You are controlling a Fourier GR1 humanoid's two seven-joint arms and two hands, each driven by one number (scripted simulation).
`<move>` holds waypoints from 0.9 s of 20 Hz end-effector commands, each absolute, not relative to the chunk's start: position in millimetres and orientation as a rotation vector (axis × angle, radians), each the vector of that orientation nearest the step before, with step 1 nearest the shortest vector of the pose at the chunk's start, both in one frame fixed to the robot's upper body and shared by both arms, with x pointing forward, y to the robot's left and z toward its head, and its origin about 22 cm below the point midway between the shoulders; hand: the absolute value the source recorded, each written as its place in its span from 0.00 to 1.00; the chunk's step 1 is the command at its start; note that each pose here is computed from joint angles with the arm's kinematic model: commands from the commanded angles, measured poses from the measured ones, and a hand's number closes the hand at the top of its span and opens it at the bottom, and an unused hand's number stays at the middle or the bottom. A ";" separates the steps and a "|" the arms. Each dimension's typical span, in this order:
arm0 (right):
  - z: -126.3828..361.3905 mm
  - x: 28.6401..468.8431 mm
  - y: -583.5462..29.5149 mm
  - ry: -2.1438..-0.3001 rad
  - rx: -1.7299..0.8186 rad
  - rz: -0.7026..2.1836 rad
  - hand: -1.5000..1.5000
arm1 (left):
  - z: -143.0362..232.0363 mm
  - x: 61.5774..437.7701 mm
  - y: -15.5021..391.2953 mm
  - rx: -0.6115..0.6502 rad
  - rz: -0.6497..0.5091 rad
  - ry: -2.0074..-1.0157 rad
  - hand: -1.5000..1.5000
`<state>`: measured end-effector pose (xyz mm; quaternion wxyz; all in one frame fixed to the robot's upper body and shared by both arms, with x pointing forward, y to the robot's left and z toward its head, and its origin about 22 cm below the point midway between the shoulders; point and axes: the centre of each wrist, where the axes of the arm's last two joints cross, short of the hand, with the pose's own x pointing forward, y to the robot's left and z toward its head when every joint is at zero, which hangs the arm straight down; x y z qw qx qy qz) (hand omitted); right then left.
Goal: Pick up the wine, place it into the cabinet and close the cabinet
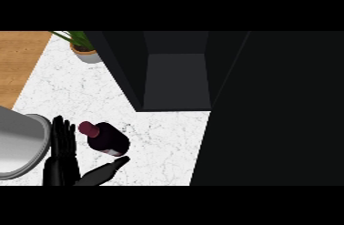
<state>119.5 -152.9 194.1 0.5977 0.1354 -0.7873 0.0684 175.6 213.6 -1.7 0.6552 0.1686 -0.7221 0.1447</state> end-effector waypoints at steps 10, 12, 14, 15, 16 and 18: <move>222.1 87.4 -169.8 -1.945 0.259 0.125 0.00 | -66.5 187.5 246.8 0.411 0.360 -1.593 0.00; 219.8 83.3 -177.8 -1.943 0.263 0.157 0.00 | -80.8 182.7 235.4 0.378 0.352 -1.605 0.00; 217.0 87.4 -168.9 -1.929 0.260 0.131 0.00 | -85.6 177.9 242.7 0.373 0.373 -1.583 0.00; 216.8 80.0 -171.9 -1.938 0.263 0.136 0.00 | -86.6 172.7 243.9 0.350 0.338 -1.585 0.00; 214.0 81.8 -168.8 -1.921 0.263 0.120 0.00 | -105.4 171.7 244.5 0.346 0.370 -1.570 0.00; 209.9 100.2 -157.8 -1.944 0.244 0.126 0.00 | -102.7 156.7 244.5 0.278 0.375 -1.582 0.00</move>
